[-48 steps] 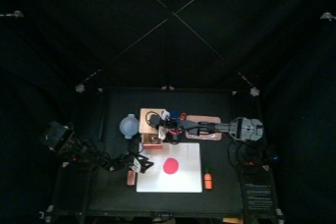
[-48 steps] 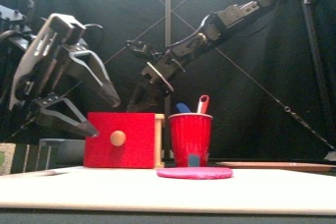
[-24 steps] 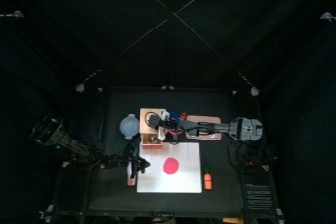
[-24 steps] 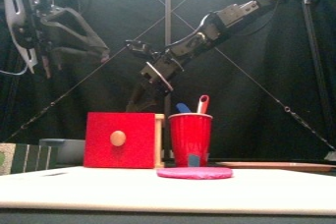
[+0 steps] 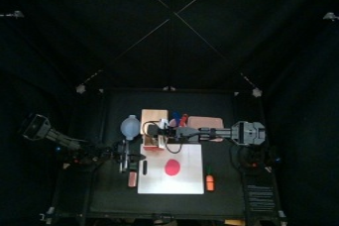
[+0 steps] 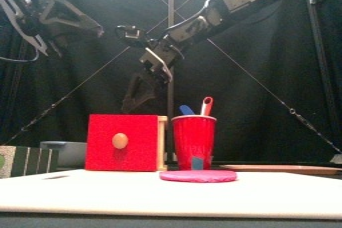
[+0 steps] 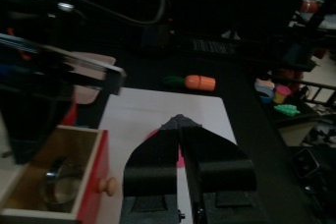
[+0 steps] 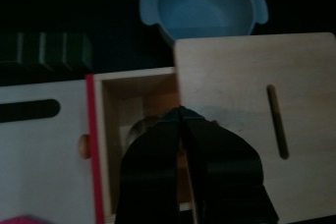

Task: Get the cutter from the drawer then cut the dough then place the extra dough in the bowl
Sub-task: Place the cutter on the board

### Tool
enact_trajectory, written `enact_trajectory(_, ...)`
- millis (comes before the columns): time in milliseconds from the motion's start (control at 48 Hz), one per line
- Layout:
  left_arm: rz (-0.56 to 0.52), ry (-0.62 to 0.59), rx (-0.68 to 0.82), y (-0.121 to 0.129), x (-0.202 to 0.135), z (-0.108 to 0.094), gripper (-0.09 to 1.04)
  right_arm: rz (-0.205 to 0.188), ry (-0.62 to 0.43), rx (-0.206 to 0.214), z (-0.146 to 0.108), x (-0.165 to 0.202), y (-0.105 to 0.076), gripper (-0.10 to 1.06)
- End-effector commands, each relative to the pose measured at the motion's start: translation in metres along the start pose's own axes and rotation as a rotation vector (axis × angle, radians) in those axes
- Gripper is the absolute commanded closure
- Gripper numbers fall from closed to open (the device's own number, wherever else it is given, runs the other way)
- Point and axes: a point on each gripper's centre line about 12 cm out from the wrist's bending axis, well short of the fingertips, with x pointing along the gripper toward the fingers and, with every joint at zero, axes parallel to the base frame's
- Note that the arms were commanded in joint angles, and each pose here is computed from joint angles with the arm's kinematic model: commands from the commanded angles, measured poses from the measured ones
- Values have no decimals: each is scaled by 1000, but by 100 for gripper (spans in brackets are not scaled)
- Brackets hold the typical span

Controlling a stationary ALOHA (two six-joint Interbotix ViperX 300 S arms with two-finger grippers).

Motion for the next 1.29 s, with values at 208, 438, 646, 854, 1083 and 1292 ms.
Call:
enact_trajectory(208,44,-43,27,18,-13,3,60,7,-28,2,31,-30,7,37)
enact_trajectory(438,53,-37,49,23,-15,-1,60,6,33,4,26,-29,7,24)
enact_trajectory(646,51,-35,60,24,-16,-2,60,10,76,19,19,-19,9,24)
enact_trajectory(854,52,-33,60,24,-16,-3,60,5,98,34,13,-10,7,24)
enact_trajectory(1083,53,-32,59,24,-16,-3,60,1,129,30,6,-2,6,24)
enact_trajectory(1292,53,-32,58,24,-16,-3,60,-13,148,1,1,5,5,24)
